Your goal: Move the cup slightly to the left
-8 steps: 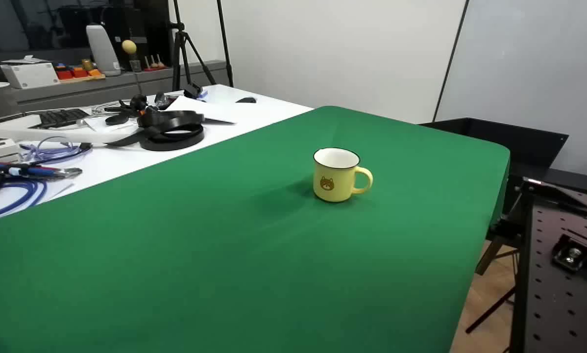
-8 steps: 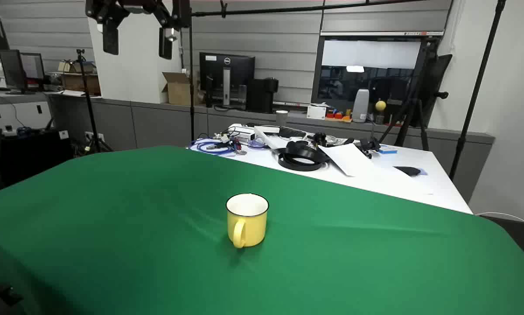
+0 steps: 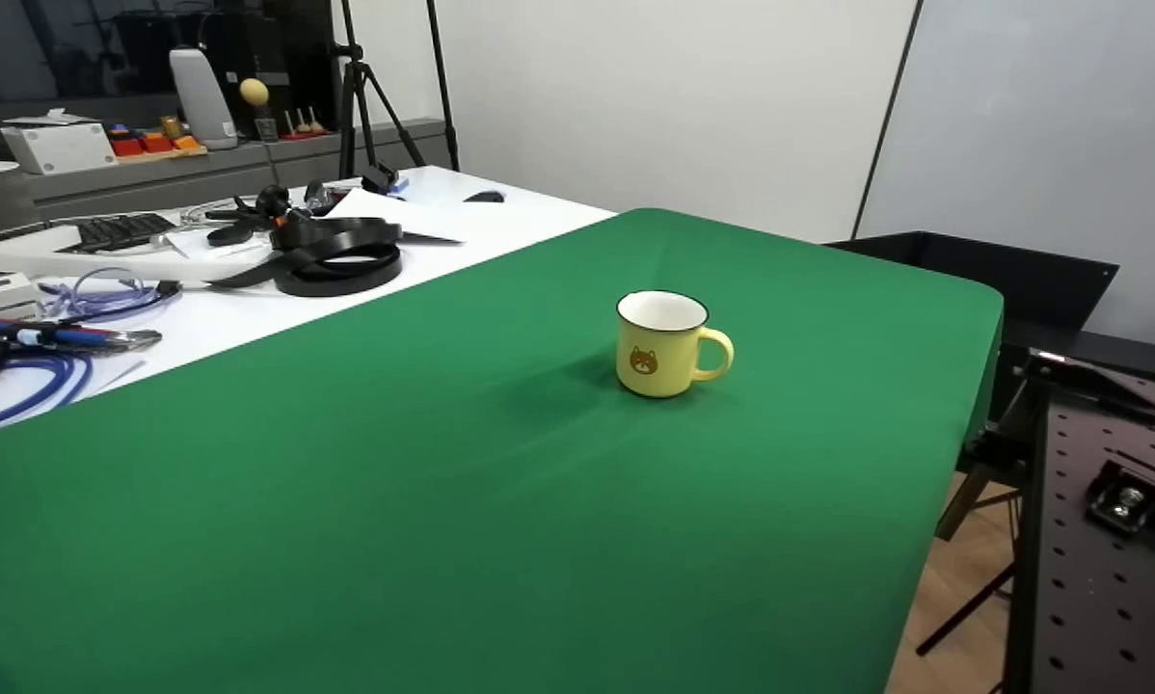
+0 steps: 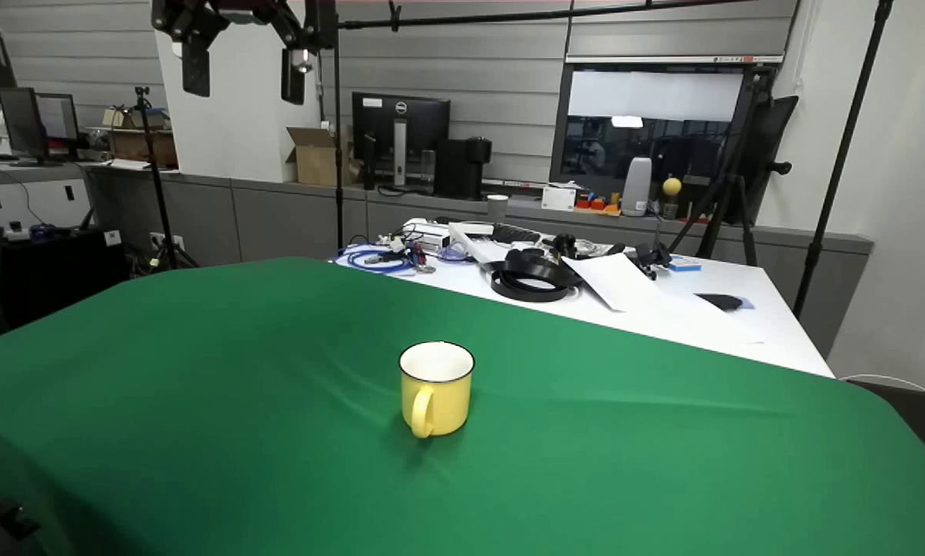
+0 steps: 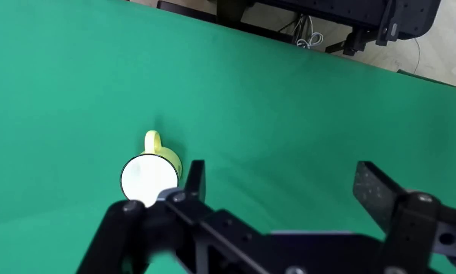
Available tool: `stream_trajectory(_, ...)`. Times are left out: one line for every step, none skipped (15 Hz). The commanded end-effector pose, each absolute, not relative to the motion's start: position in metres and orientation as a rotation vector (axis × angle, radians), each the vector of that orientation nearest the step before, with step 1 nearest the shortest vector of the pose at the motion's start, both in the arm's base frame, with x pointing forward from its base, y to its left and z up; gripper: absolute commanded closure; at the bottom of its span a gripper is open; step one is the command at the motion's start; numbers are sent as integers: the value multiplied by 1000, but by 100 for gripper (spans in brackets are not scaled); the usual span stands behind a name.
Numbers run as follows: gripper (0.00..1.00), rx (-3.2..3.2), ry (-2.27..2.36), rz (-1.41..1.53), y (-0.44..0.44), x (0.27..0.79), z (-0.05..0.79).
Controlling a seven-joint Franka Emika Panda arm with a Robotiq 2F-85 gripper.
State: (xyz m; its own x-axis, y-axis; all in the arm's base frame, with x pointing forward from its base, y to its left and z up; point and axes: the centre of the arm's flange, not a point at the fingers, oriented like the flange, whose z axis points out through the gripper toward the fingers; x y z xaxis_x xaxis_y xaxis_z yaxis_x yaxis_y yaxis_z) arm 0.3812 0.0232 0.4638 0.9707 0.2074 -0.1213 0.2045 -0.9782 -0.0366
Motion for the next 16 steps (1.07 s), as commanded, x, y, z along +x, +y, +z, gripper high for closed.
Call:
stream_trajectory(0, -3095, -324, 194, 23, 381, 464)
stream_trajectory(0, -3098, -307, 183, 18, 385, 463)
stream_trajectory(0, -3093, -275, 163, 9, 391, 463)
stream_trajectory(0, -3110, -276, 129, 1, 396, 462)
stream_trajectory(0, -3132, -250, 86, -10, 403, 461)
stream_trajectory(0, -3170, -229, 23, -22, 412, 459)
stream_trajectory(0, -3190, -204, -48, -36, 421, 457)
stream_trajectory(0, -3217, -189, -118, -48, 429, 455)
stream_trajectory(0, -3236, -165, -180, -61, 439, 452)
stream_trajectory(0, -3251, -138, -212, -73, 447, 448)
stream_trajectory(0, -3266, -94, -226, -88, 457, 440)
stream_trajectory(0, -3277, -51, -235, -103, 465, 431)
stream_trajectory(0, -3285, -21, -232, -115, 471, 421)
stream_trajectory(0, -3289, 5, -217, -127, 474, 408)
stream_trajectory(0, -3284, 26, -198, -136, 478, 397)
stream_trajectory(0, -3278, 44, -182, -145, 482, 384)
